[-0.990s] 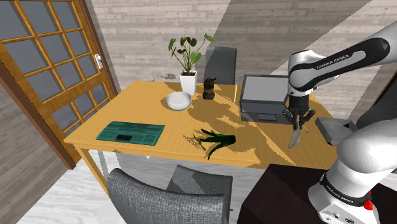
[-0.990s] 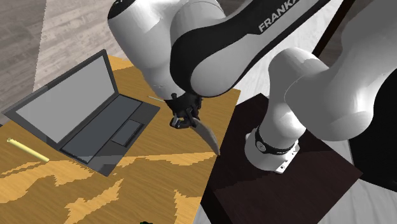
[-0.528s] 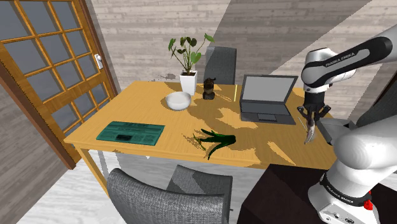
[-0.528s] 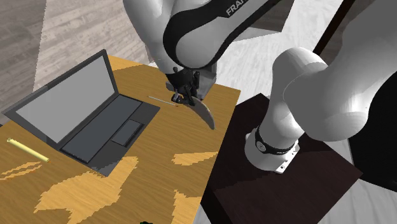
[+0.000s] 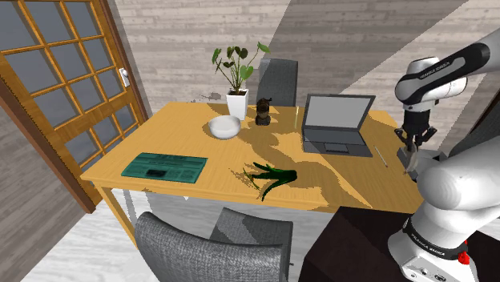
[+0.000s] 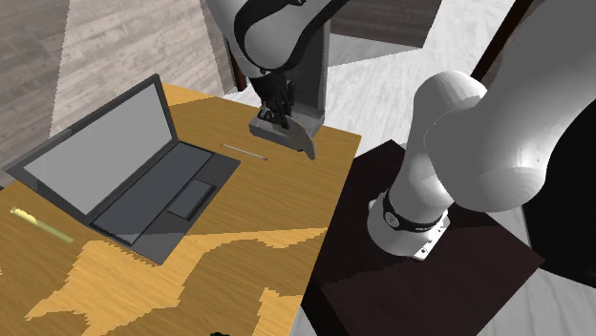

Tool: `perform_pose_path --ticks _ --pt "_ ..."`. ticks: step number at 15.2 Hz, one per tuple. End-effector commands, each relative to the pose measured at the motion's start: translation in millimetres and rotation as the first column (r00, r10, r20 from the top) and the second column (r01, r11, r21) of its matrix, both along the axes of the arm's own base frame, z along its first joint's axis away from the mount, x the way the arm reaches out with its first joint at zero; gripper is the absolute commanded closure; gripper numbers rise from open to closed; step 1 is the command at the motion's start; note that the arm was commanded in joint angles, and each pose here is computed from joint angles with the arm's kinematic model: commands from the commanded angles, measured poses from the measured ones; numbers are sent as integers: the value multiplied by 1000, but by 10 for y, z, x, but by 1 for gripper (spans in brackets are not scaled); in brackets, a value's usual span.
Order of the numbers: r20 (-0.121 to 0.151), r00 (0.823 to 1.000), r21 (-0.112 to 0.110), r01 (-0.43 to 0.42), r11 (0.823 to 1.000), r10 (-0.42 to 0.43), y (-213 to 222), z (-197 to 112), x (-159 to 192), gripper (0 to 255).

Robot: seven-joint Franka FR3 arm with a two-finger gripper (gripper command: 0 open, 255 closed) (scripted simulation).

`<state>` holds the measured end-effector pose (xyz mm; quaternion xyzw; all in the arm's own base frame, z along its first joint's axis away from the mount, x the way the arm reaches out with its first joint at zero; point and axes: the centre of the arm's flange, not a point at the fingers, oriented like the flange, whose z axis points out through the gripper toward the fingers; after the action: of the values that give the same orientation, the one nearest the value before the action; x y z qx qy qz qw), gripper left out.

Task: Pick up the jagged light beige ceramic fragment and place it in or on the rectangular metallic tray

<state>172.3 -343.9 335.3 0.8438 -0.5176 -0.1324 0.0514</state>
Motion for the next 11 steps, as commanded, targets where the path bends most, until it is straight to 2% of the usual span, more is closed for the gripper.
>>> perform_pose_path --ticks 1,11 --pt "-1 1000 -1 -1 1000 1 -239 6 -103 255" --pt "-1 1000 -1 -1 1000 1 -1428 15 -677 255"
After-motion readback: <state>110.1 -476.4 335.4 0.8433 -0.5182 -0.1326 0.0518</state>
